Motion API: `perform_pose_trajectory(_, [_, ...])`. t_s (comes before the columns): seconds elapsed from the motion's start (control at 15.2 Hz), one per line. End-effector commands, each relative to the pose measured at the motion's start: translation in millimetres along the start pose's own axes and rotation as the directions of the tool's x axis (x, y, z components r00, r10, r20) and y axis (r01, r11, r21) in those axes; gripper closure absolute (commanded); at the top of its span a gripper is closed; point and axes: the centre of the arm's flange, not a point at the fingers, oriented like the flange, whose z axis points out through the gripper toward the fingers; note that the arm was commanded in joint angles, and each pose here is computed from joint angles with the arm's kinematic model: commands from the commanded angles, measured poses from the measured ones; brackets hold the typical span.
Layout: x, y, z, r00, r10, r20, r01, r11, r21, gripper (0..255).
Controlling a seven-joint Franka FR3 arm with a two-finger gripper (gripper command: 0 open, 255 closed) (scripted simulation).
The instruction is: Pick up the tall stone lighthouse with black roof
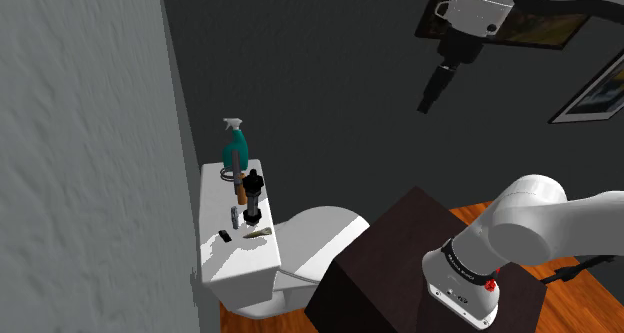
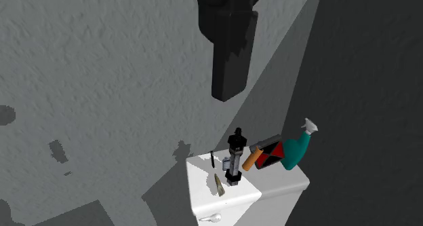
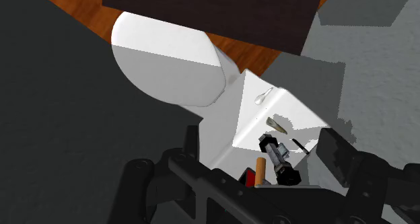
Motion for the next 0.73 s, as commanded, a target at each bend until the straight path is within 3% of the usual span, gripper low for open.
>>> perform_pose_trajectory(0.0, [0,0,0,1.0,0.0,0.0,0.0,1.0,0.0,0])
perform_pose_trajectory(0.66, [57,-71,95,0.997,0.032,-0.075,-0.036,0.998,-0.052,0])
